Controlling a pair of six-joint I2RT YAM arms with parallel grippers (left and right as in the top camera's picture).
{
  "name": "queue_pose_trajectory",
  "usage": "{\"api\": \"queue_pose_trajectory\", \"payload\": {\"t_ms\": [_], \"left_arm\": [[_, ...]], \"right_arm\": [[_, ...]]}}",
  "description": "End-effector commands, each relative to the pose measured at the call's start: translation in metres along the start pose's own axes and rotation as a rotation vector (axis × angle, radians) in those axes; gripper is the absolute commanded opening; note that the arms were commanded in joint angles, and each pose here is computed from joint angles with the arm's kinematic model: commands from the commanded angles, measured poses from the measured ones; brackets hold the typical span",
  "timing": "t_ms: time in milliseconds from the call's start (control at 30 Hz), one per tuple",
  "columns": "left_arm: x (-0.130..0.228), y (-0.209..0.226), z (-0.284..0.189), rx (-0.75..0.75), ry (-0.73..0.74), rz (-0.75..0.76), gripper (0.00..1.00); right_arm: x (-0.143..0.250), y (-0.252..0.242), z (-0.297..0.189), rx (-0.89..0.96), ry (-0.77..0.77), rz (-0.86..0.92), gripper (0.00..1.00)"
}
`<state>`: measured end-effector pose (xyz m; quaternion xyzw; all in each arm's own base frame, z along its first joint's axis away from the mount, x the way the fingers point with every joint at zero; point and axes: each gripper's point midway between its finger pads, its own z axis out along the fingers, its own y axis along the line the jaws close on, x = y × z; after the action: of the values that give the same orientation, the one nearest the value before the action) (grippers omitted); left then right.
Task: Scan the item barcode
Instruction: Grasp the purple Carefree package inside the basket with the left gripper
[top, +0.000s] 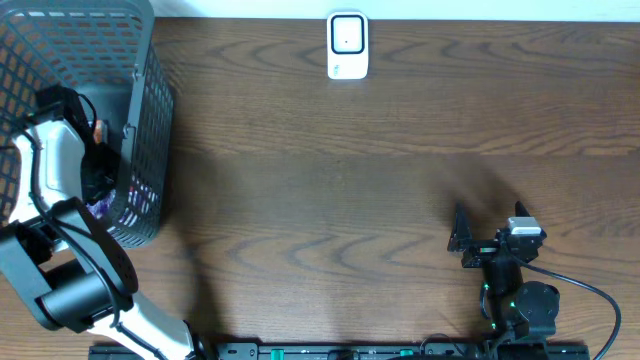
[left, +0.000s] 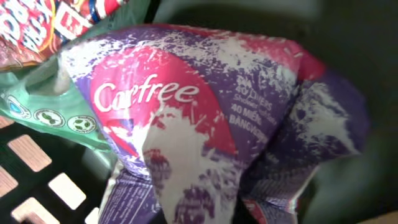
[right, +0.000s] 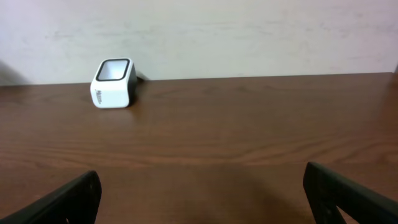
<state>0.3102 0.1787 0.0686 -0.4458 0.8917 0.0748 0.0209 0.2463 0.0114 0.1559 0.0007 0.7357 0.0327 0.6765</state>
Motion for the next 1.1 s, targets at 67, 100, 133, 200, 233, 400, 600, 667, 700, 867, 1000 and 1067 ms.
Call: {"api": "queue_pose_trajectory", "payload": {"t_ms": [67,100,133,200,233,400,600,667,700,867,1000,1067], "left_arm": [[0.001,-0.003,-0.01,0.027,0.018,0.003,0.07],[-0.004,-0.004,-0.023,0.046,-0.02,-0.003,0.07],[-0.009,-0.004,-0.035,0.064,-0.055,-0.009,0.07],[-0.02,-0.004,-0.065,0.109,-0.144,-0.026,0.07],[-0.025,-0.005,-0.08,0.134,-0.19,-0.034,0.07],[-0.042,0.002,-0.173,0.306,-0.474,-0.149,0.07],[-0.032,0.017,-0.252,0.447,-0.692,-0.18,0.08],[-0.031,0.021,-0.244,0.41,-0.681,-0.184,0.59],[-0.031,0.022,-0.236,0.388,-0.66,-0.184,0.79],[-0.028,0.013,-0.171,0.288,-0.49,-0.158,0.98],[-0.026,0.004,-0.12,0.209,-0.339,-0.134,0.98],[-0.021,-0.004,-0.095,0.195,-0.253,-0.102,0.98]], "right_arm": [[0.001,0.001,0.0,-0.006,0.0,0.013,0.99],[0.001,0.001,0.0,-0.006,0.0,0.013,0.99],[0.001,0.001,0.0,-0.006,0.0,0.013,0.99],[0.001,0.001,0.0,-0.006,0.0,0.013,0.99],[0.001,0.001,0.0,-0.006,0.0,0.013,0.99],[0.001,0.001,0.0,-0.006,0.0,0.013,0.99],[0.001,0.001,0.0,-0.006,0.0,0.013,0.99],[0.001,0.001,0.0,-0.006,0.0,0.013,0.99],[0.001,0.001,0.0,-0.006,0.0,0.013,0.99],[0.001,0.001,0.0,-0.006,0.0,0.013,0.99],[0.001,0.001,0.0,-0.006,0.0,0.013,0.99],[0.001,0.001,0.0,-0.006,0.0,0.013,0.99]]}}
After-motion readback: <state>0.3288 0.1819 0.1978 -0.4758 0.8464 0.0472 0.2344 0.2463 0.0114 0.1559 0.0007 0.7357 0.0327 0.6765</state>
